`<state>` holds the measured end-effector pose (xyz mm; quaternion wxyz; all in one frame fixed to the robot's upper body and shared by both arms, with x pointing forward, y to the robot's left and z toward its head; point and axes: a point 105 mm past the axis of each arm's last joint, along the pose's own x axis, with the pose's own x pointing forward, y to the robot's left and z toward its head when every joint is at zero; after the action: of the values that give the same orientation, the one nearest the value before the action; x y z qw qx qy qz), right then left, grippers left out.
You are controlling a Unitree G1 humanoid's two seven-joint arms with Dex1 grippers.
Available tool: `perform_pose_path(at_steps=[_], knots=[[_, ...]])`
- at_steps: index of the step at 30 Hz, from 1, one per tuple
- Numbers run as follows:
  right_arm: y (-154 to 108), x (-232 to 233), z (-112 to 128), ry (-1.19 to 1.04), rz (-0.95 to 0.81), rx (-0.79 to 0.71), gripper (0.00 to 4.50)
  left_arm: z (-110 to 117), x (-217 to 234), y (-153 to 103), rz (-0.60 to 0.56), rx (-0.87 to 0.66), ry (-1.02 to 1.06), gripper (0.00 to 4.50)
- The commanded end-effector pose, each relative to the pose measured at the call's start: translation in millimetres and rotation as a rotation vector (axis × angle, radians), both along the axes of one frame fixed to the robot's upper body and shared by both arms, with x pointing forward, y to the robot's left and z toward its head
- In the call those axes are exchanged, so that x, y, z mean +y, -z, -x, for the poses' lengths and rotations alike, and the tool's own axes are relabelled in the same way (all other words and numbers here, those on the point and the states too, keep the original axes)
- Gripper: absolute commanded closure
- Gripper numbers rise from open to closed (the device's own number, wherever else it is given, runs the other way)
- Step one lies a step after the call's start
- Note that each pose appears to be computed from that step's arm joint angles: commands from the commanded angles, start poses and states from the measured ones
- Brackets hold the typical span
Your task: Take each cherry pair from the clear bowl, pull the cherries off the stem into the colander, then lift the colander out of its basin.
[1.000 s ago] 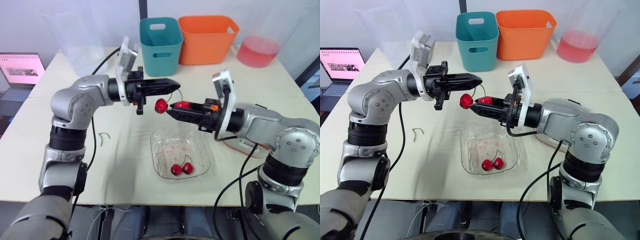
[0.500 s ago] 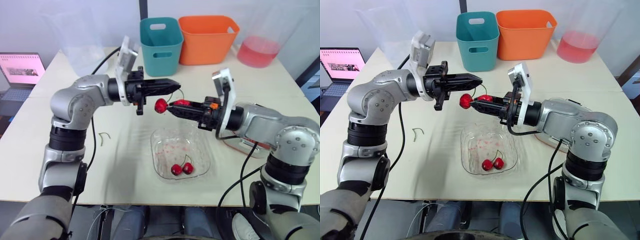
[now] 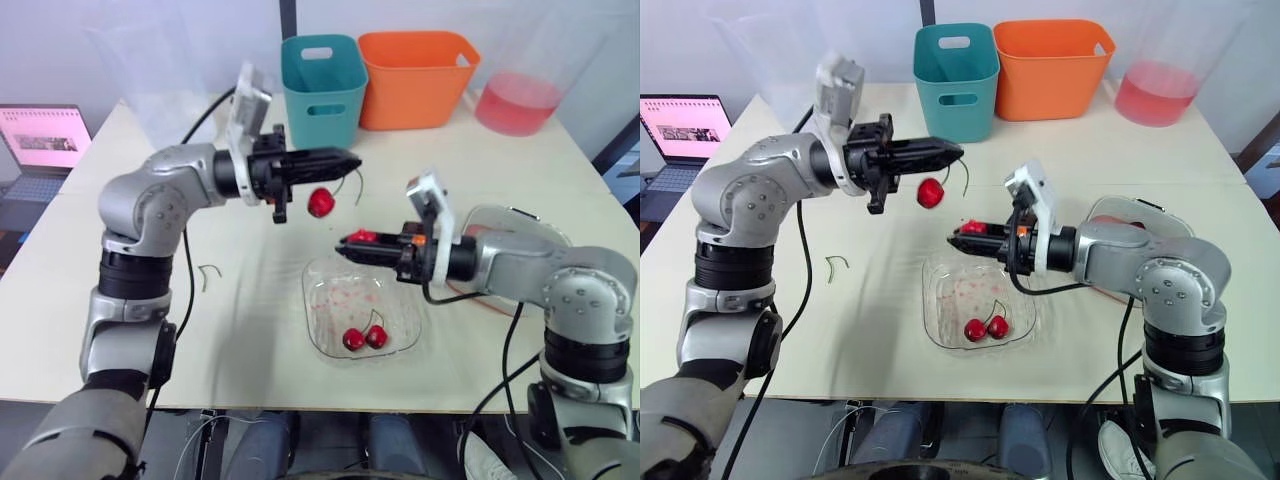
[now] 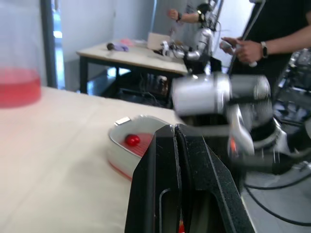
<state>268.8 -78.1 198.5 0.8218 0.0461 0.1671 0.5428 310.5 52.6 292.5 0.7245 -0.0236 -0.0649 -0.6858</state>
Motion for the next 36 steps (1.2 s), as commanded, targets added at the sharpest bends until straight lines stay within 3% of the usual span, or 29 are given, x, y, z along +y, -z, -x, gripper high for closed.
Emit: perform_pose_path(at_steps=[1,5,10,14,20,24,27,32,36], knots=[[-7,2,6,-0.034,0.021,-0.081,3.84,8,-1,-16,0.039,-0.063,0.021,4.5],[-18,-10,-1,0.016,-0.001,-0.149,3.84,9,-2,-10,0.019,-0.063,0.025,4.5],[-44,-83,-34,0.357,0.015,-0.348,3.84,3,2,-1,0.0,-0.063,-0.015,4.5],[-22,-163,-38,0.548,0.317,-0.376,3.84,-4,5,14,-0.03,-0.056,-0.055,4.5],[8,-208,-37,0.608,0.479,-0.295,3.84,-4,0,21,-0.047,-0.077,-0.052,4.5],[16,-217,-40,0.621,0.509,-0.282,2.25,-3,-1,22,-0.05,-0.08,-0.047,4.5],[9,-219,-40,0.63,0.492,-0.285,0.72,-3,2,22,-0.054,-0.081,-0.051,4.5],[-24,-210,-43,0.628,0.367,-0.335,0.72,-1,6,19,-0.052,-0.082,-0.057,4.5],[-47,-148,-32,0.409,0.13,-0.315,0.72,-1,10,12,-0.035,-0.076,-0.06,4.5]])
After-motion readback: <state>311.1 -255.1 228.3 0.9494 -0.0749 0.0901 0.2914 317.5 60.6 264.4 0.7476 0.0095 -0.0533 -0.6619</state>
